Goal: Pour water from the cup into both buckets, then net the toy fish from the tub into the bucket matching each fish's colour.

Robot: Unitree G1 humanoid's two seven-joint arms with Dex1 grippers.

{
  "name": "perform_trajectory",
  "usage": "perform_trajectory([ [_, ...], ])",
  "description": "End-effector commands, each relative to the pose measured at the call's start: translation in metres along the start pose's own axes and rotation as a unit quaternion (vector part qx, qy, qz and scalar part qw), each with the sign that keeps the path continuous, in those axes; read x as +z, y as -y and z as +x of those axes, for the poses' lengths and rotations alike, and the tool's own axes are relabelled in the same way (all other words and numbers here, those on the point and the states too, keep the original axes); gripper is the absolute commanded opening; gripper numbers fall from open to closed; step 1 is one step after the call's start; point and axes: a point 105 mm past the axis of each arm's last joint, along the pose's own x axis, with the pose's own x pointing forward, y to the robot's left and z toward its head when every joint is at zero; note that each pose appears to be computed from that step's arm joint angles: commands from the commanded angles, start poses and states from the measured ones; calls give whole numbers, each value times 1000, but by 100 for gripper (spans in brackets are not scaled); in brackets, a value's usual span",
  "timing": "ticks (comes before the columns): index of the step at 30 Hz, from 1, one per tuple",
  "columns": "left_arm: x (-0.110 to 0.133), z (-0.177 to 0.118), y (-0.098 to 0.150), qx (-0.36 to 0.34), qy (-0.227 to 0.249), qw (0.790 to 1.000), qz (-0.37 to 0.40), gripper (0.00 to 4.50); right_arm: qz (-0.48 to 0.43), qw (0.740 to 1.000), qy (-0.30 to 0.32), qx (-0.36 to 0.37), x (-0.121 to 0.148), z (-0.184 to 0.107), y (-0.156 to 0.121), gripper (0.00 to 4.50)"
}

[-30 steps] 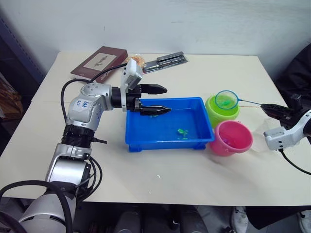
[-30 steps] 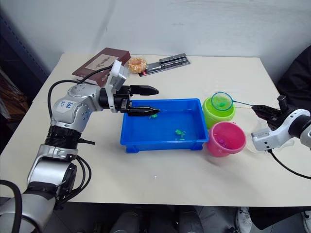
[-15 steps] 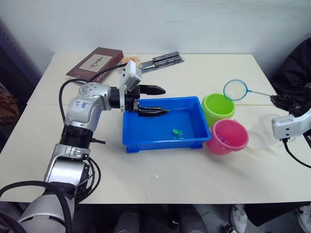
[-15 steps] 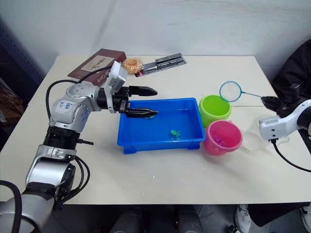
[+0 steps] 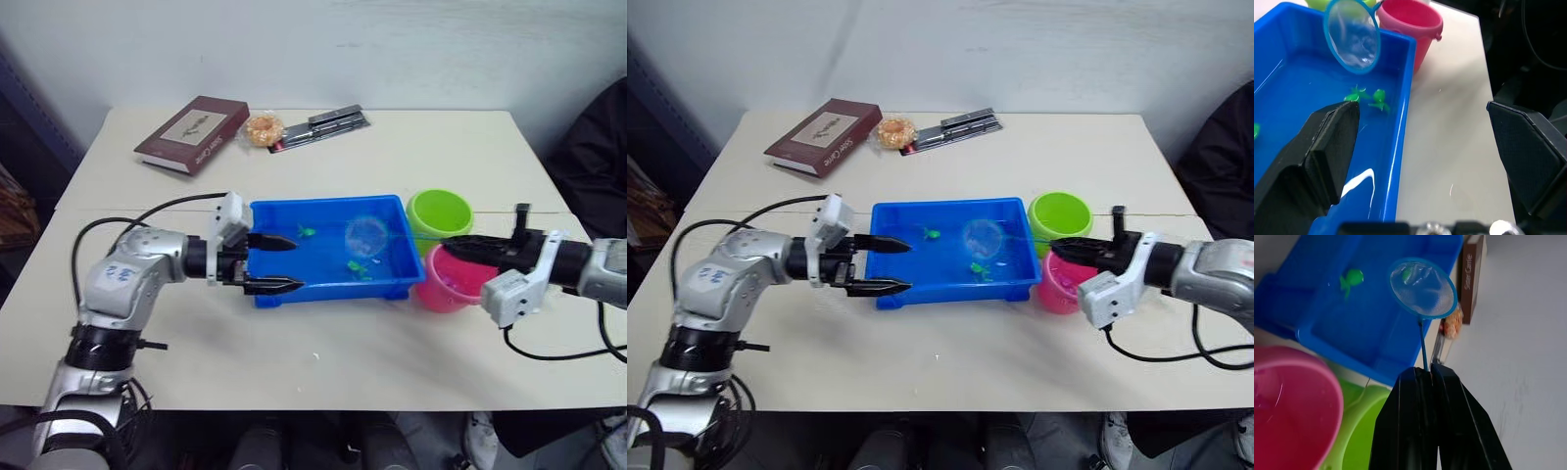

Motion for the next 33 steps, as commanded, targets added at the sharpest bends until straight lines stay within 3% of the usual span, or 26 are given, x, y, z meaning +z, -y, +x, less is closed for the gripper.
perform_trajectory([
  [1, 6, -2, 9, 2, 9, 1000, 10, 445, -7, 1000, 7, 18, -5, 5, -5, 0],
  [9, 10, -8, 13, 30, 19, 999, 2, 445, -30, 998, 26, 45, -9, 14, -22, 0],
  [13, 10, -10, 12, 34, 19, 999, 2, 445, -28, 998, -1, 49, -23, 14, -29, 0],
  [20, 12, -9, 11, 35, 22, 999, 4, 445, -7, 1000, 0, 20, -25, 13, -22, 0],
  [28, 14, -6, 11, 33, 29, 999, 4, 445, -70, 995, -11, 66, -34, 10, -25, 0],
  [33, 13, -5, 12, 32, 28, 999, 4, 445, -65, 994, 18, 85, -28, 10, -33, 0],
])
